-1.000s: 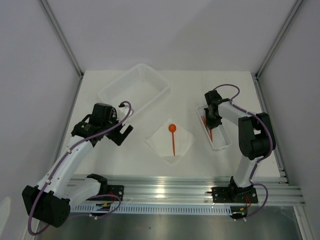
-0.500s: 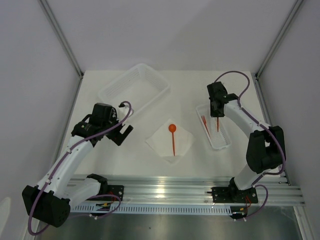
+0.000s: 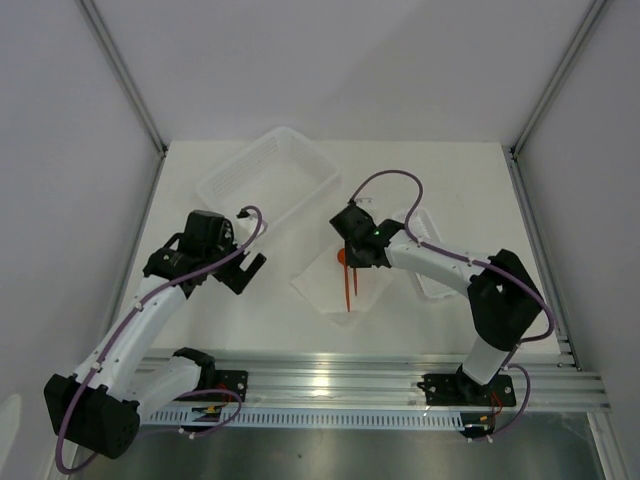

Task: Place the utensils on the paper napkin and roll it up

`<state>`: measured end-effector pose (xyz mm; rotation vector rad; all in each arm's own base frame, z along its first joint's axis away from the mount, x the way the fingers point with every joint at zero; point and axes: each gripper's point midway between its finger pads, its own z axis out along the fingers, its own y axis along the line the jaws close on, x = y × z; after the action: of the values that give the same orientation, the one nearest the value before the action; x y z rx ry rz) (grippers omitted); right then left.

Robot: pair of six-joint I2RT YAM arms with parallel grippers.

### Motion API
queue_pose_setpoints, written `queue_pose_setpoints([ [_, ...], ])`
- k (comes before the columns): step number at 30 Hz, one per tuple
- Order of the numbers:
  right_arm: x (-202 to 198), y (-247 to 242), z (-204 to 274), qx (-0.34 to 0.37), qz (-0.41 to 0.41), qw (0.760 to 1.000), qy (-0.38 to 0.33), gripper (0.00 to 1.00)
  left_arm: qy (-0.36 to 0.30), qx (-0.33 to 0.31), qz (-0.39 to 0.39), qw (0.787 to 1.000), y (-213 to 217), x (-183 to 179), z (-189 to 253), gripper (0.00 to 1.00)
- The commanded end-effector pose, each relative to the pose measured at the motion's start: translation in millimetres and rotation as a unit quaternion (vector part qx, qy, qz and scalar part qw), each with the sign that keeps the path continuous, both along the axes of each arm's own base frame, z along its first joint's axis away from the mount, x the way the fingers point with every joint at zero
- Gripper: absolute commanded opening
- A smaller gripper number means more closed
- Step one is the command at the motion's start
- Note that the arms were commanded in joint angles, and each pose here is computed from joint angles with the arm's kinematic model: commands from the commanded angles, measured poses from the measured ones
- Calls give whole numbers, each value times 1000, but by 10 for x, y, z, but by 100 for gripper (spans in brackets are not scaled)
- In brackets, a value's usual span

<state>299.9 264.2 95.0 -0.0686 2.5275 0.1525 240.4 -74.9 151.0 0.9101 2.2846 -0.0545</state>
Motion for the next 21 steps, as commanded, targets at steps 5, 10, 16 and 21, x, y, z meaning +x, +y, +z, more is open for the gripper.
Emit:
queue_pose_setpoints([
  [5,-93,48,-320,6,-36,999,28,0,-12,-15,0,1000,-40,-11,2,100],
  [10,9,38,-438,-10,-31,999,34,0,-10,-18,-4,1000,-56,-21,4,99],
  [16,41,-2,-579,-6,-27,998,55,0,-10,-18,-4,1000,-53,-30,-3,99],
  [21,30,60,-647,-8,-12,998,64,0,-10,-18,-4,1000,-53,-32,-12,100],
])
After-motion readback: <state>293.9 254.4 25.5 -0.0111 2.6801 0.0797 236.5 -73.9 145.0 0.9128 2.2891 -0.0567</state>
